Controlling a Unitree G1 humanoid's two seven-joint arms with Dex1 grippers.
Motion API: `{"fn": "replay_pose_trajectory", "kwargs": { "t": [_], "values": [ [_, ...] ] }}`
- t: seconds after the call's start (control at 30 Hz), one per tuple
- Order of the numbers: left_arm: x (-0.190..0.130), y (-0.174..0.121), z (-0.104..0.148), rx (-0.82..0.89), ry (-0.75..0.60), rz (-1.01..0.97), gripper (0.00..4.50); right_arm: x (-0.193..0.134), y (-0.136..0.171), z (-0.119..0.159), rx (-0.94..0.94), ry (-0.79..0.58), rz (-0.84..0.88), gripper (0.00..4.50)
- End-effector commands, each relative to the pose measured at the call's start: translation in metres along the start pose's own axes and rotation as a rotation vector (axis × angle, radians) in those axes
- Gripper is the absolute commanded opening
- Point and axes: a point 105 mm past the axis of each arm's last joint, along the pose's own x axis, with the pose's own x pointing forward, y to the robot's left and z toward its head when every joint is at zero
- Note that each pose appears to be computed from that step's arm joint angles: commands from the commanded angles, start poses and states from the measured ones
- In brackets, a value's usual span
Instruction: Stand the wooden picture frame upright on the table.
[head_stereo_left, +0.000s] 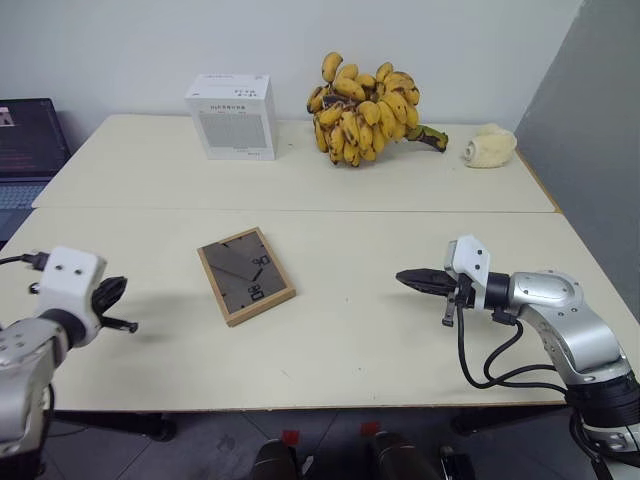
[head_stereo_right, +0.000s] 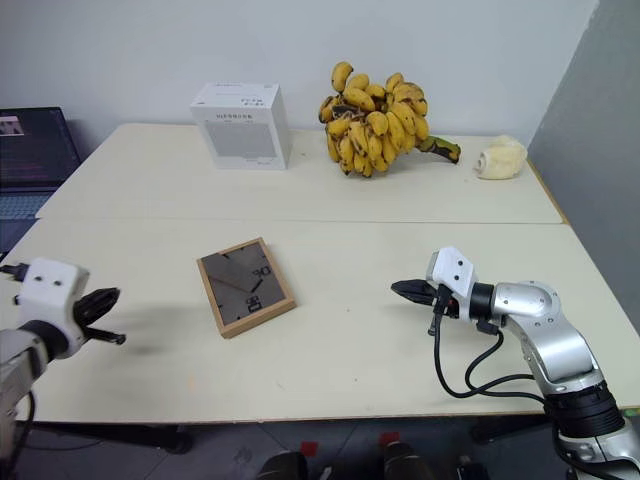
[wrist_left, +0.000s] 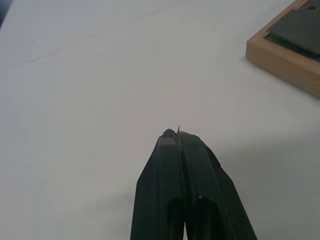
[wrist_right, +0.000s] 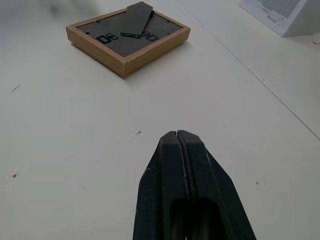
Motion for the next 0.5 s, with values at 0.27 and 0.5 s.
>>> {"fn": "replay_pose_trajectory", "kwargs": {
  "t": [0.27, 0.5],
  "values": [
    [0.066, -0.080, 0.019, 0.077, -0.066, -0.245, 0.03, -0.008, -0.003, 0.017, -0.010, -0.050, -0.110, 0.00],
    [0.066, -0.152, 0.051, 0.154, -0.153, -0.600, 0.03, -0.006, -0.006, 0.016, -0.015, -0.047, -0.155, 0.00]
  ]
}}
